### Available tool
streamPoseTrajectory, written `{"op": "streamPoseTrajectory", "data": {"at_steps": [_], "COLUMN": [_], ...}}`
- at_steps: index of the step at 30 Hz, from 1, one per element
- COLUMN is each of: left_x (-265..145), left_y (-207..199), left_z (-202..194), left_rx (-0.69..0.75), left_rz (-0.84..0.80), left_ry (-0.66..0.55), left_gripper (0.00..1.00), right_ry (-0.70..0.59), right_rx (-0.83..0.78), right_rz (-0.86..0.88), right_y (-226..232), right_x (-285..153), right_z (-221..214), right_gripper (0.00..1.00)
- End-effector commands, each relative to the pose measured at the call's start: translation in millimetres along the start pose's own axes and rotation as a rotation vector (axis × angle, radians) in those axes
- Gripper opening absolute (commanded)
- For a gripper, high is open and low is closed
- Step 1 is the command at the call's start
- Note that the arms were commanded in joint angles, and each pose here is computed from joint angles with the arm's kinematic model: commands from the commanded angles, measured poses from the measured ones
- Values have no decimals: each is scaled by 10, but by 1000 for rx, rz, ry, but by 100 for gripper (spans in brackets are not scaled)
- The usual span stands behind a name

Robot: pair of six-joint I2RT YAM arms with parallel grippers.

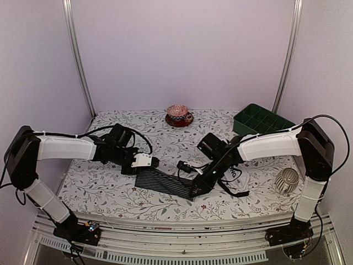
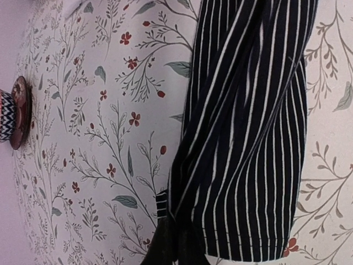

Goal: Roll the underwear
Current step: Fold the underwear at the center of the board.

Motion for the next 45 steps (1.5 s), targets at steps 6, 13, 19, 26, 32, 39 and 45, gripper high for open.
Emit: {"op": "streamPoseTrajectory", "data": {"at_steps": [6, 13, 19, 26, 32, 39, 45], "left_x": [111, 284, 291, 128, -328, -297, 6], "left_y": [153, 157, 257, 452, 383, 41, -49], "left_z": [-96, -215, -280, -292, -101, 43, -55], "left_rx": [-43, -60, -94, -174, -203, -210, -265], "left_rz": [35, 56, 144, 309, 395, 350, 320], "left_ry": [45, 111, 152, 199, 79, 56, 142], "left_gripper": [0, 1, 39, 96, 98, 94, 73], "right_ry": [-9, -17, -22, -36, -48, -56, -63], "right_rx": [79, 153, 174, 213, 237, 258, 266], "right_rz": [-49, -44, -48, -64, -67, -78, -78], "right_y": [-185, -273, -269, -282, -272, -279, -256], "right_x": [39, 63, 59, 43, 25, 10, -17], "right_z": [158, 204, 255, 297, 349, 402, 427], "right_gripper": [13, 12, 12, 11, 10, 10, 9]}}
Point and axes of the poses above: each gripper's point midway between its finger pads, its own x axis out along the fingers, its own y axis along the line the jaws close on, z = x × y, the point moved 7 cm from there along -x, back along the fingers, and after that the axes turned 7 degrees about x, right-handed, at the moved point
